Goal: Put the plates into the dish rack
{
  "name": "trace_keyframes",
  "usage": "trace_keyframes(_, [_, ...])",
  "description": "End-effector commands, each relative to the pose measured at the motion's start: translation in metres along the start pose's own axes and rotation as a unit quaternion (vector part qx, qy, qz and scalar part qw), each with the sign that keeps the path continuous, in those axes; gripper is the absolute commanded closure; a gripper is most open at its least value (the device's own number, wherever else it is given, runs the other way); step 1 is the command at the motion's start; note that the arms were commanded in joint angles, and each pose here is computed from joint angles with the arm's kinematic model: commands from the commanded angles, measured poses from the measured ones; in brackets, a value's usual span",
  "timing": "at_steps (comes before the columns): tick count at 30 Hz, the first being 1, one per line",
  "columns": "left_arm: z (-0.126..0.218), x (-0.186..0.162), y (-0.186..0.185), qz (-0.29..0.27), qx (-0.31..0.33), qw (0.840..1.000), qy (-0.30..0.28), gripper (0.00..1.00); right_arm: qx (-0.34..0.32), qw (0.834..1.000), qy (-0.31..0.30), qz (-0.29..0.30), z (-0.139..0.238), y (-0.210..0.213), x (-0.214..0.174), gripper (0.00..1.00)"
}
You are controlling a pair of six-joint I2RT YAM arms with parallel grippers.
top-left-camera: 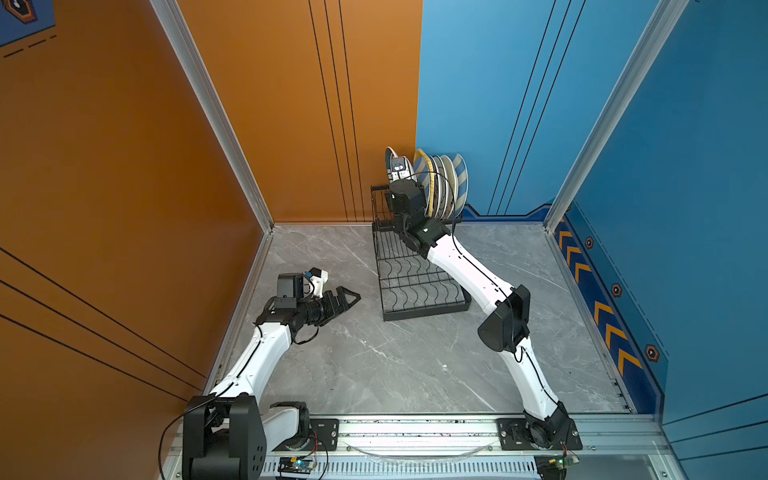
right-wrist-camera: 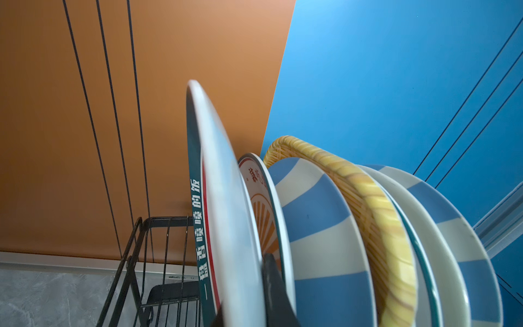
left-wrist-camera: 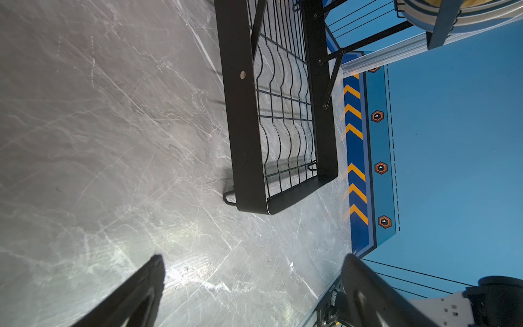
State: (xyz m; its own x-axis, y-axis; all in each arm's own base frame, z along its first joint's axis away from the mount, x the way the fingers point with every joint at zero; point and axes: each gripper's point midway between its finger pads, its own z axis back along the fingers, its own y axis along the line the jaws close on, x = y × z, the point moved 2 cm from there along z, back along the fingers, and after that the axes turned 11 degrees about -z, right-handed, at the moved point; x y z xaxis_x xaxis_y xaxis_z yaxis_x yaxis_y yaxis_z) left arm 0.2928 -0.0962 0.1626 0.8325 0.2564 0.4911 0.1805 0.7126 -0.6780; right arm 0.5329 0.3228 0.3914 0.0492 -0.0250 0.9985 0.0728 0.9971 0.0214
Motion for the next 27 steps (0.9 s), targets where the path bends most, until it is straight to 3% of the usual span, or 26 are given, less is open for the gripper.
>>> trace_keyframes(1, [0.003, -0.003, 0.0, -0.001, 0.005, 1.0, -0.003, 0.02, 0.001, 0.998, -0.031, -0.055, 0.016, -0.016, 0.05, 1.0])
trace_keyframes(13, [0.001, -0.012, 0.005, 0.006, 0.007, 1.0, 0.001, 0.02, -0.065, 0.997, -0.025, -0.034, 0.018, -0.024, 0.037, 1.0])
trace_keyframes(27, [0.0, -0.014, 0.006, 0.009, 0.007, 1.0, 0.002, 0.02, -0.086, 0.996, -0.008, -0.015, 0.016, -0.019, 0.014, 1.0])
